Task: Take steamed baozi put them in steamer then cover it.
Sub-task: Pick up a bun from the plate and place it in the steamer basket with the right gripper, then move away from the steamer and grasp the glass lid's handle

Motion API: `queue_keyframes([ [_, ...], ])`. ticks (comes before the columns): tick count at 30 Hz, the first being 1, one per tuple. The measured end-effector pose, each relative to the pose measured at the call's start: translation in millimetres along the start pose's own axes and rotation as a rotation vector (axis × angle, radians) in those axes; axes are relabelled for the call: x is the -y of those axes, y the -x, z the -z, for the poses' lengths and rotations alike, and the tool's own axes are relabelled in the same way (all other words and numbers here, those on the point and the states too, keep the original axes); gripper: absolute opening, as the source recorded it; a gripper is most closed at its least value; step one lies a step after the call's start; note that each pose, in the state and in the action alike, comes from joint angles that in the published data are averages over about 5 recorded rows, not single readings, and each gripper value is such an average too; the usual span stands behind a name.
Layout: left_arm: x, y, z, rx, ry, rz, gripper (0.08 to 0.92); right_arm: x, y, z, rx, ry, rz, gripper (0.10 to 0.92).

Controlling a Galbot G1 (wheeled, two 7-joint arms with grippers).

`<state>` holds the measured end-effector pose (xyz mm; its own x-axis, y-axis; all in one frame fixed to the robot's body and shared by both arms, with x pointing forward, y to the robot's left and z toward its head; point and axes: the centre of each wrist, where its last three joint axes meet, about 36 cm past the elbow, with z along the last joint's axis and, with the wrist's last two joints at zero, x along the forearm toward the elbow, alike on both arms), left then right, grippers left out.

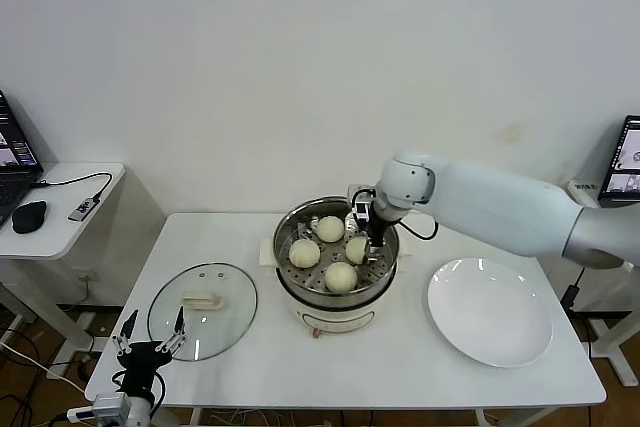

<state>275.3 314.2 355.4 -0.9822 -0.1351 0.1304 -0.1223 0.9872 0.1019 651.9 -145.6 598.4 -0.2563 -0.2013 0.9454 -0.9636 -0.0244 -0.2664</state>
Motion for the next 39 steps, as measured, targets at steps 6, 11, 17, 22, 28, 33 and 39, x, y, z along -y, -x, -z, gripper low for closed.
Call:
queue_keyframes([
  [6, 0.8, 0.8, -1.6, -0.002, -0.001, -0.003, 0.823, -2.5, -26.8, -11.2, 0.028, 0.008, -0.045, 0.822],
  [11, 1.7, 1.2, -2.1, -0.003, 0.000, -0.007, 0.823, -18.5, -45.5, -29.8, 0.099, 0.036, -0.119, 0.823],
  [17, 2.8, 2.4, -3.2, -0.002, 0.003, -0.010, 0.823, -54.4, -49.7, -68.7, 0.252, 0.090, -0.295, 0.823],
  [22, 4.9, 2.3, -4.7, 0.003, 0.004, -0.026, 0.823, -91.1, -38.6, -97.5, 0.432, 0.144, -0.475, 0.823],
  [28, 12.1, 3.9, -6.2, 0.015, -0.010, -0.050, 0.823, -132.8, -18.8, -119.5, 0.654, 0.215, -0.667, 0.823],
  [33, 18.5, 5.0, -10.2, 0.024, -0.013, -0.064, 0.823, -170.1, 1.2, -135.0, 0.818, 0.296, -0.806, 0.823],
  [39, 24.6, 7.3, -15.0, 0.050, 0.007, -0.071, 0.823, -227.0, 21.2, -174.1, 0.906, 0.461, -0.965, 0.823],
])
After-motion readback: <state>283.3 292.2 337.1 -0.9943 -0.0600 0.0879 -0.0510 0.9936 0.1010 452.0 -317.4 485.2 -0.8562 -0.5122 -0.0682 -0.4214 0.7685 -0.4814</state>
